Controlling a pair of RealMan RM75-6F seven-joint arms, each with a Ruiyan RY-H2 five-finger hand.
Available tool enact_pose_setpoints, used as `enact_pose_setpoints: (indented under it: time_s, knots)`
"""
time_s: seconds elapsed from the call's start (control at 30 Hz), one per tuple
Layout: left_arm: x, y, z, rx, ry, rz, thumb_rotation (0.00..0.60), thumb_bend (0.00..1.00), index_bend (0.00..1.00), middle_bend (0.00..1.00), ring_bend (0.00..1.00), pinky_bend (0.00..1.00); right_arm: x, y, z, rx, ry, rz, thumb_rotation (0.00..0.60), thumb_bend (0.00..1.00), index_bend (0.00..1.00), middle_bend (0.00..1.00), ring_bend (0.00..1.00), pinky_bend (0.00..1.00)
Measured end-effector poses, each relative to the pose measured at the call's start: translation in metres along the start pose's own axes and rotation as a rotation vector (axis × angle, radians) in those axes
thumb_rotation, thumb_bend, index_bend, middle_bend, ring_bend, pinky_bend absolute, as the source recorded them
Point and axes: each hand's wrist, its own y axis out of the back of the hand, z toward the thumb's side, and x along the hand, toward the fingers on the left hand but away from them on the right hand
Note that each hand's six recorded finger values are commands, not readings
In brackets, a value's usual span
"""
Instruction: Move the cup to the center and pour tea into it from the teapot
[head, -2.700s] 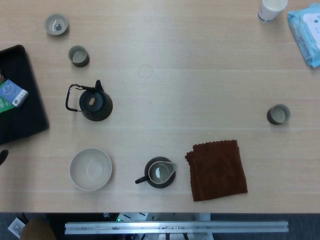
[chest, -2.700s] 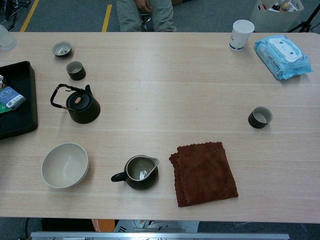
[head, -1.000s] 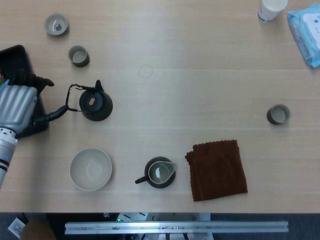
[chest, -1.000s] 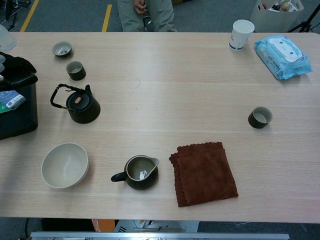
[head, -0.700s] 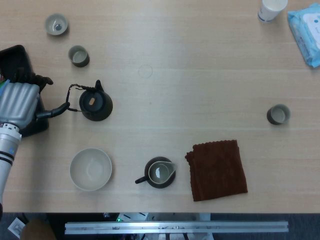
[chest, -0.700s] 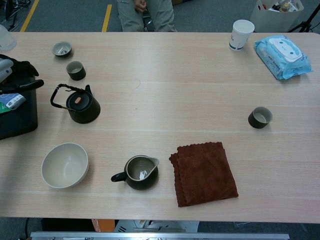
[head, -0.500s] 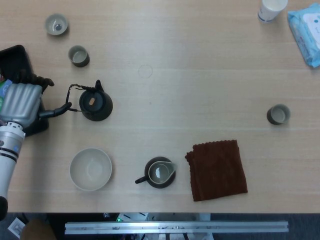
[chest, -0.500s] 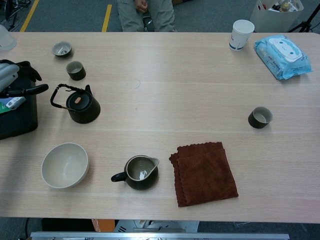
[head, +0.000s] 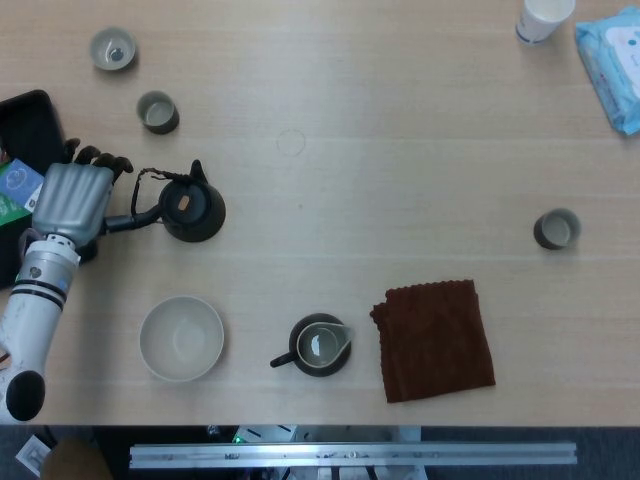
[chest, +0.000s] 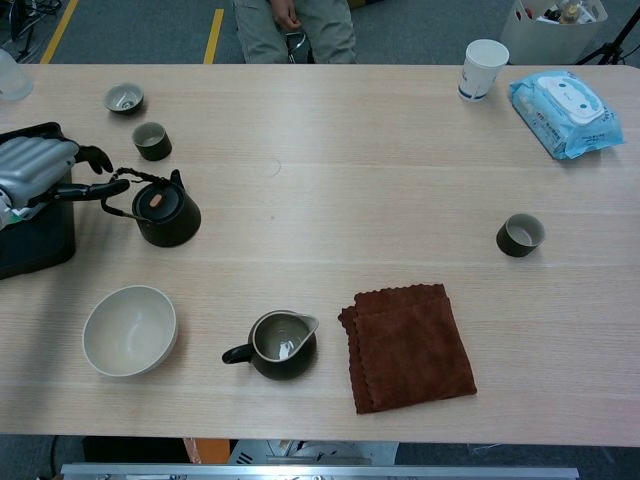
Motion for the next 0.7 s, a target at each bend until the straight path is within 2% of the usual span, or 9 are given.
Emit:
enact_pose_setpoints:
  time_s: [0.2, 0.7]
  knots:
    - [0.003, 0.0, 0.009, -0.011, -0.02, -0.006, 0.0, 0.08, 0.27, 0.29, 0.17, 0.08, 0.002, 0.001, -0.003, 0.0, -0.008, -0.002, 0.6, 0.09, 0.35, 0.33, 0.24, 0.32]
    - [-0.003, 0.0, 0.048, -0.031, -0.137, -0.02, 0.0, 0.08, 0.27, 0.29, 0.17, 0.08, 0.007, 0.0, -0.013, -0.004, -0.037, -0.003, 0.6, 0.09, 0.35, 0.33, 0.24, 0.32]
